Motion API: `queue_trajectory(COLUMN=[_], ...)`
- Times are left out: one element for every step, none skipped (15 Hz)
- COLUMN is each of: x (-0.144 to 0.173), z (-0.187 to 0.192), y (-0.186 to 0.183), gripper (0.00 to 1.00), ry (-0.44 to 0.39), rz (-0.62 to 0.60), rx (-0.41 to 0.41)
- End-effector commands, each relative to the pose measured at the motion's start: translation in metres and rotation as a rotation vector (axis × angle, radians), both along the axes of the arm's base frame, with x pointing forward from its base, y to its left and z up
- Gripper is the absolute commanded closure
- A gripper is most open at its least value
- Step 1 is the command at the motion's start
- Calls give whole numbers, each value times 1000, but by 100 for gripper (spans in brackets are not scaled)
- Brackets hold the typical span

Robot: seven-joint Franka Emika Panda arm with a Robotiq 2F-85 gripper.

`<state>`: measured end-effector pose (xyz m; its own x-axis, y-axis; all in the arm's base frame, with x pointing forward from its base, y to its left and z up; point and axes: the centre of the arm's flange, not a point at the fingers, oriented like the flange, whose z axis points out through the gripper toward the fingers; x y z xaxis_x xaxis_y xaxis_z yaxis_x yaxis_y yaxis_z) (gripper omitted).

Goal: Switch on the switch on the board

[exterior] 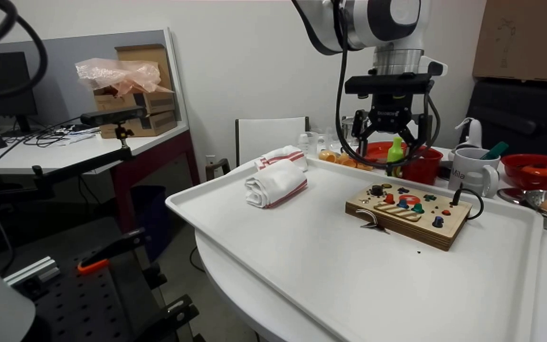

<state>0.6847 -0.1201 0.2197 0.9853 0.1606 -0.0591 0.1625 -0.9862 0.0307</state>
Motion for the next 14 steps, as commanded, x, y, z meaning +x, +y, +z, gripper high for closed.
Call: queue_trajectory(x=[21,22,8,10,11,11,11,11,11,11,10,11,11,12], z=[-2,-2,-2,-2,-2,-2,-2,-2,-5,-10,-13,-17,-20,-23], y=[-4,-5,0,-1,-1,-1,-2,-2,-1,0,0,1,1,2], gripper=[0,0,0,0,0,0,0,0,0,0,0,0,0,0], ry=[-14,-14,-11,-14,-16,-17,-17,-18,-24,-3,4,7,5,8], rz=[11,9,3,2,2,2,1,1,2,1,1,-1,-2,-5], rx=[30,31,2,2,2,2,2,2,-5,10,11,15,16,14])
